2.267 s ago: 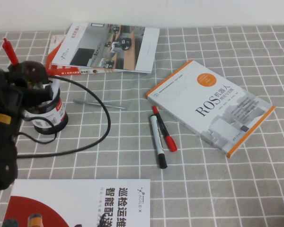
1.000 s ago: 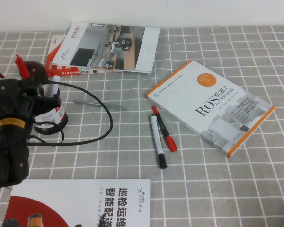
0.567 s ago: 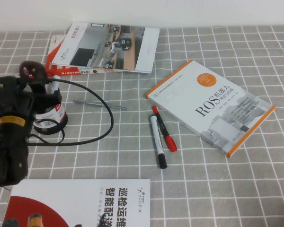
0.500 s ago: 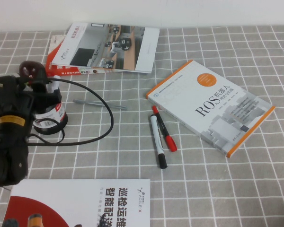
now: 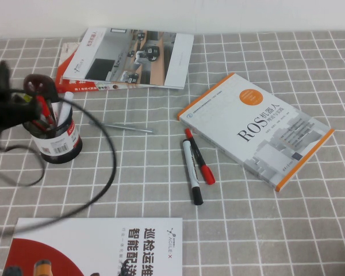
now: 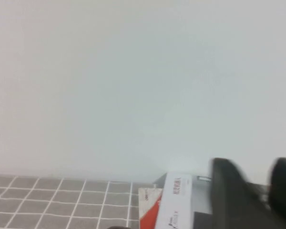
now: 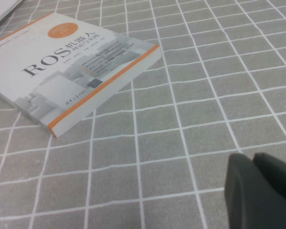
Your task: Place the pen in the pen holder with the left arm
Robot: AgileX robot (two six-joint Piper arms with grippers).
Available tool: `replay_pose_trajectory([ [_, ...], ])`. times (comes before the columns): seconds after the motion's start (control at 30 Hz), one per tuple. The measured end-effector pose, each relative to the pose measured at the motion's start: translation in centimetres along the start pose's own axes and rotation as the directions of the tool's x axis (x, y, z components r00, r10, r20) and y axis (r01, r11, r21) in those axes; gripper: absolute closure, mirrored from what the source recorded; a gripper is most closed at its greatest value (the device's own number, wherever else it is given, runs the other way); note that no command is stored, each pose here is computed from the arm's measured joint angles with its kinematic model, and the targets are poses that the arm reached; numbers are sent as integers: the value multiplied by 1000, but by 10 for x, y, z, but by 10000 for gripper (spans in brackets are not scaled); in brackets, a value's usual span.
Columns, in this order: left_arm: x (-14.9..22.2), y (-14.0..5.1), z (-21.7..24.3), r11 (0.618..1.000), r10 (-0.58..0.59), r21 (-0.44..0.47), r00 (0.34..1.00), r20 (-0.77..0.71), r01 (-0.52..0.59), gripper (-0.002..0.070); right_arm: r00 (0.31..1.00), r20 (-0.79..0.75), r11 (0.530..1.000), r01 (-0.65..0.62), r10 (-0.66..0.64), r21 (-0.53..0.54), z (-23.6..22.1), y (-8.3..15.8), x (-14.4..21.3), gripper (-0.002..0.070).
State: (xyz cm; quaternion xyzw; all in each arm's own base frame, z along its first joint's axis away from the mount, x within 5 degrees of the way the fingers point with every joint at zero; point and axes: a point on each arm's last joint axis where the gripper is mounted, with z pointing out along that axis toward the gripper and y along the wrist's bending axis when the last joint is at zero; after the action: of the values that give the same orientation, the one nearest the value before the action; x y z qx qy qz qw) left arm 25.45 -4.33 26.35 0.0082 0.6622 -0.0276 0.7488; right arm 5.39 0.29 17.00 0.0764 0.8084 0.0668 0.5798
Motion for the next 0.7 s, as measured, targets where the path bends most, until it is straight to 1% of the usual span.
replay_pose_trajectory([
  [0.03,-7,1,-10,1000,0,8,1000,-6,1,579,1000,0,1000,0,0,0,0,0,0,691],
  [0.07,-14,2,-20,1000,-2,18,1000,-17,2,613,1000,0,1000,0,0,0,0,0,0,691],
  [0.17,-31,3,-46,998,-12,54,997,-72,16,657,1000,0,1000,0,0,0,0,0,0,691],
  [0.3,-52,4,-84,993,-23,112,991,-134,38,671,1000,0,1000,0,0,0,0,0,0,691],
  [0.43,-61,5,-120,984,-30,166,976,-215,67,673,1000,0,1000,0,0,0,0,0,0,691],
  [0.57,-71,8,-153,976,-38,201,979,-202,80,674,1000,0,1000,0,0,0,0,0,0,691],
  [0.7,-77,11,-180,972,-27,225,987,-156,62,675,1000,0,1000,0,0,0,0,0,0,692],
])
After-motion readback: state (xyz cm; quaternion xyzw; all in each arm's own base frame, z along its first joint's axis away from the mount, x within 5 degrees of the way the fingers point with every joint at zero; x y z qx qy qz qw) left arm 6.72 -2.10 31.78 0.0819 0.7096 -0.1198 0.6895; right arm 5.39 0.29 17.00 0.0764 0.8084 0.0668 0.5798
